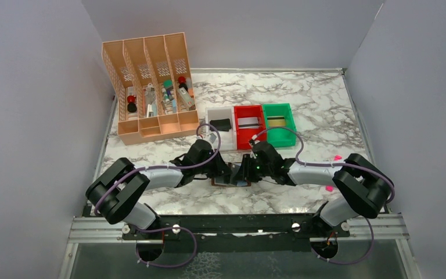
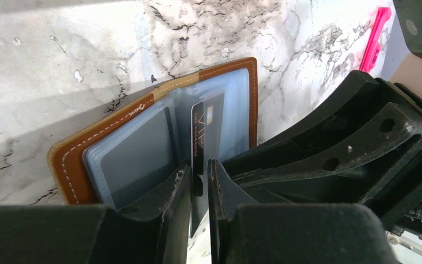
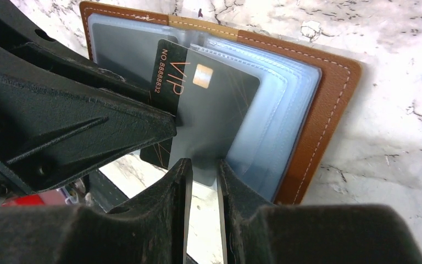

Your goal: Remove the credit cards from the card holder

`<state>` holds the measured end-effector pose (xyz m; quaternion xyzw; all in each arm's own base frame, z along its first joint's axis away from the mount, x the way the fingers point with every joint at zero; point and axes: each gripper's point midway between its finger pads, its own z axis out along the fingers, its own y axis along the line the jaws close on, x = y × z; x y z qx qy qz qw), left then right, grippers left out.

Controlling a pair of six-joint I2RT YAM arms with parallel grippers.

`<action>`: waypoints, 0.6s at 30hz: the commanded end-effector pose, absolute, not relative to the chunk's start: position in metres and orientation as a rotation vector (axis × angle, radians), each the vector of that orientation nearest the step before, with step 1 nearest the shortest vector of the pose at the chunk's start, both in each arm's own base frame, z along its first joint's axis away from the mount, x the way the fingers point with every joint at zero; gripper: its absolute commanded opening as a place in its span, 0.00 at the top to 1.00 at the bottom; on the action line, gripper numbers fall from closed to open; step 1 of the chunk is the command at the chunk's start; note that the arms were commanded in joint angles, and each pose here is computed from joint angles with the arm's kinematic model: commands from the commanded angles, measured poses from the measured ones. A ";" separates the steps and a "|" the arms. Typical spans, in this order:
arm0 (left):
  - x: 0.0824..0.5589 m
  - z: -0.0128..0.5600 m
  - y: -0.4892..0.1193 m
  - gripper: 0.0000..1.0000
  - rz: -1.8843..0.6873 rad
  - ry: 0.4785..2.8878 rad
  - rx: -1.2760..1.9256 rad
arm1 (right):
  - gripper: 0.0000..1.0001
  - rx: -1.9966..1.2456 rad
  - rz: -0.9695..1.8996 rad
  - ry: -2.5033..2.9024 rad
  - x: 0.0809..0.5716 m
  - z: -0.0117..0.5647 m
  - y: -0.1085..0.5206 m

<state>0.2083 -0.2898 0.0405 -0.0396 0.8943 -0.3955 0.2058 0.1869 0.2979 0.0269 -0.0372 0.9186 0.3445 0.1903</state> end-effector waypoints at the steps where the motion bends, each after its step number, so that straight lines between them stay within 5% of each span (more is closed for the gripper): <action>1: 0.201 0.049 -0.301 0.83 -1.196 2.480 -0.079 | 0.71 -0.102 0.929 2.685 0.167 0.002 0.288; 7: 0.198 0.042 -0.290 0.95 -1.158 2.484 -0.112 | 0.71 -0.071 0.846 2.698 0.171 -0.001 0.279; 18: 0.214 0.053 -0.251 0.99 -0.823 2.477 -0.108 | 0.70 -0.004 0.756 2.702 0.176 -0.005 0.268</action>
